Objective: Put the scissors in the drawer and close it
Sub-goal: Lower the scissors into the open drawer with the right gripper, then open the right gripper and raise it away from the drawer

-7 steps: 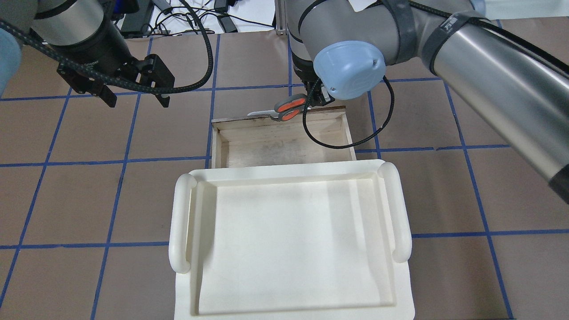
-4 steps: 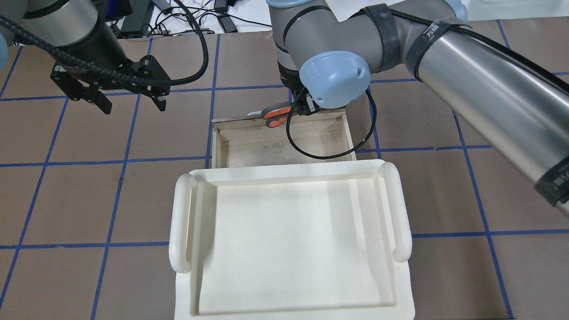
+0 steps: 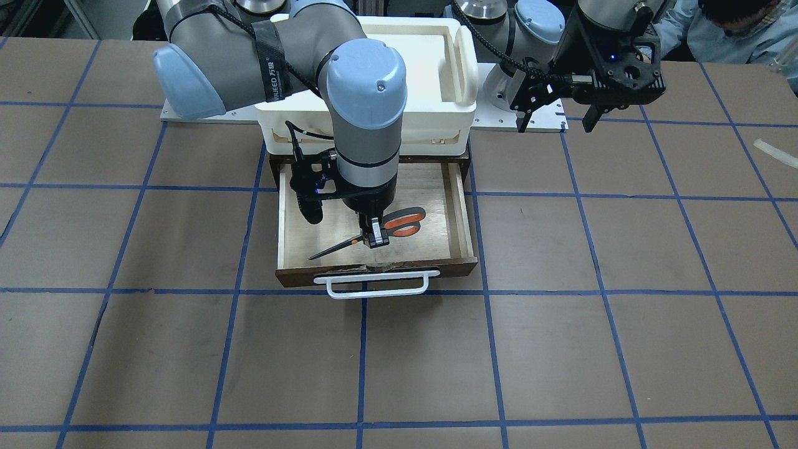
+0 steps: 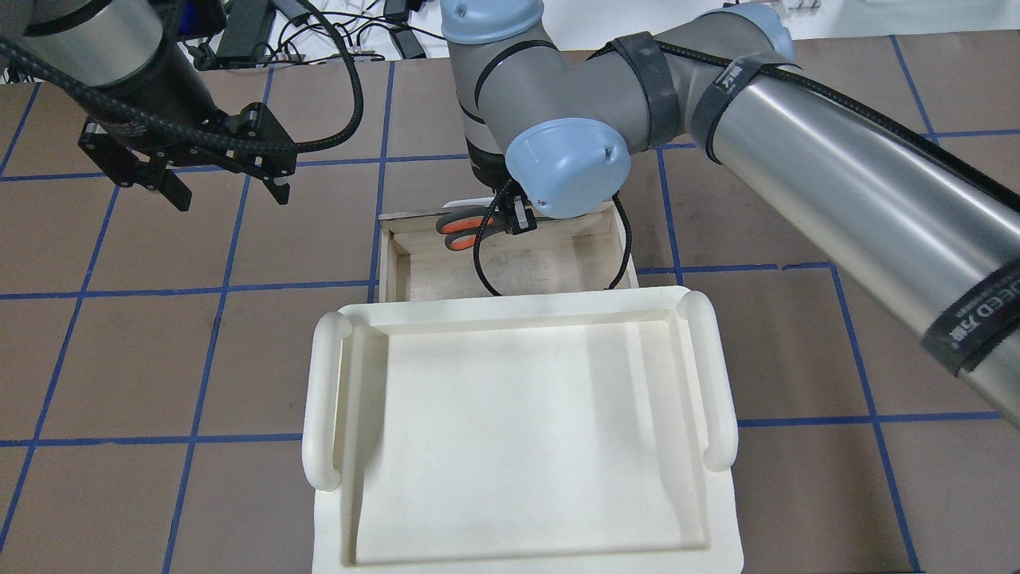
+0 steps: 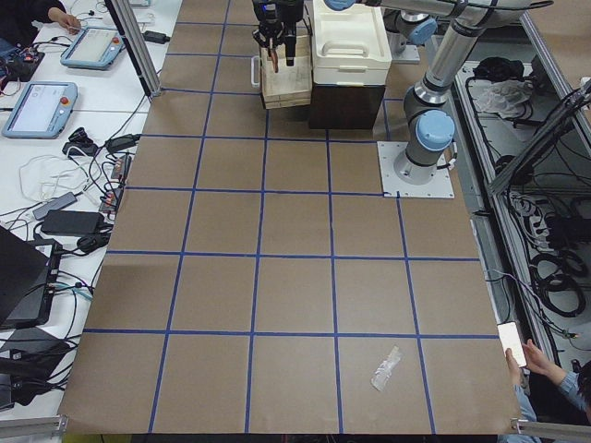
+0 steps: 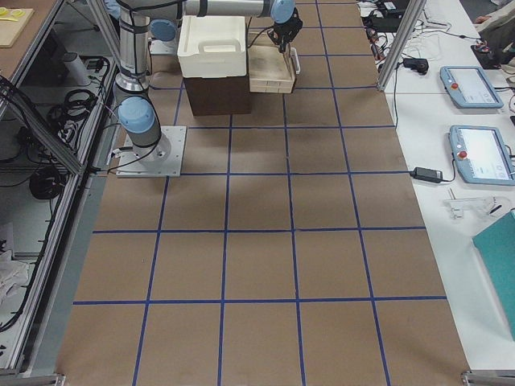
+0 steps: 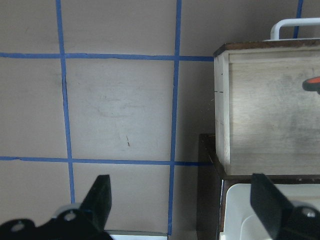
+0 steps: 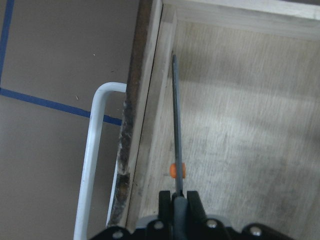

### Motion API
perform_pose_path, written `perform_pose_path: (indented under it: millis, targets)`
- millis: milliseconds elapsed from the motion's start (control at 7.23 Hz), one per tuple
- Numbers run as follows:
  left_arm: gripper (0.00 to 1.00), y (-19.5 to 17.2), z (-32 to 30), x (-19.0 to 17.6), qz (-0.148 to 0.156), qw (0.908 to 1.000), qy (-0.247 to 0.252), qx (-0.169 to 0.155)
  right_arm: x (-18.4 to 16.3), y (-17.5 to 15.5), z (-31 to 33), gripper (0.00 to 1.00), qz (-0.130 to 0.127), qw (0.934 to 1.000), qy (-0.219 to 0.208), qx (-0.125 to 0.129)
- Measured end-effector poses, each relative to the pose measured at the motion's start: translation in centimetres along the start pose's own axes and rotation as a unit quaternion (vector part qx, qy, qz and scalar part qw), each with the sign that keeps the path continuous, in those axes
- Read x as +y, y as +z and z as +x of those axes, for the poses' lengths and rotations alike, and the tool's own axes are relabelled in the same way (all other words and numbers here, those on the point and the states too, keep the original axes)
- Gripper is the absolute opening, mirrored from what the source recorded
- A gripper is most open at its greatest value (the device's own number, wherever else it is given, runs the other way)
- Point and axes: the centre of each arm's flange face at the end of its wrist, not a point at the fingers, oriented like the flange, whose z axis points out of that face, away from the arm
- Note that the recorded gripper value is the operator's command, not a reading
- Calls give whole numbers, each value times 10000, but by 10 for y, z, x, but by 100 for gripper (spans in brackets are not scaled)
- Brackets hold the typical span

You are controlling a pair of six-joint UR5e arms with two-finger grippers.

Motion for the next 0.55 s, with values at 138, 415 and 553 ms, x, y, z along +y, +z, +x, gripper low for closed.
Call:
perform_pose_path:
  millis: [138, 415, 553]
  targets:
    - [100, 0, 0, 1, 2, 10000, 4, 2, 1, 6, -1, 99, -15, 10000, 51, 76]
    - [100, 1, 0, 2, -4, 10000, 10, 3, -2, 3, -4, 100, -99, 9999, 22, 40]
    - [100, 1, 0, 2, -3, 10000, 13, 3, -6, -5, -6, 100, -259, 9996, -97, -48]
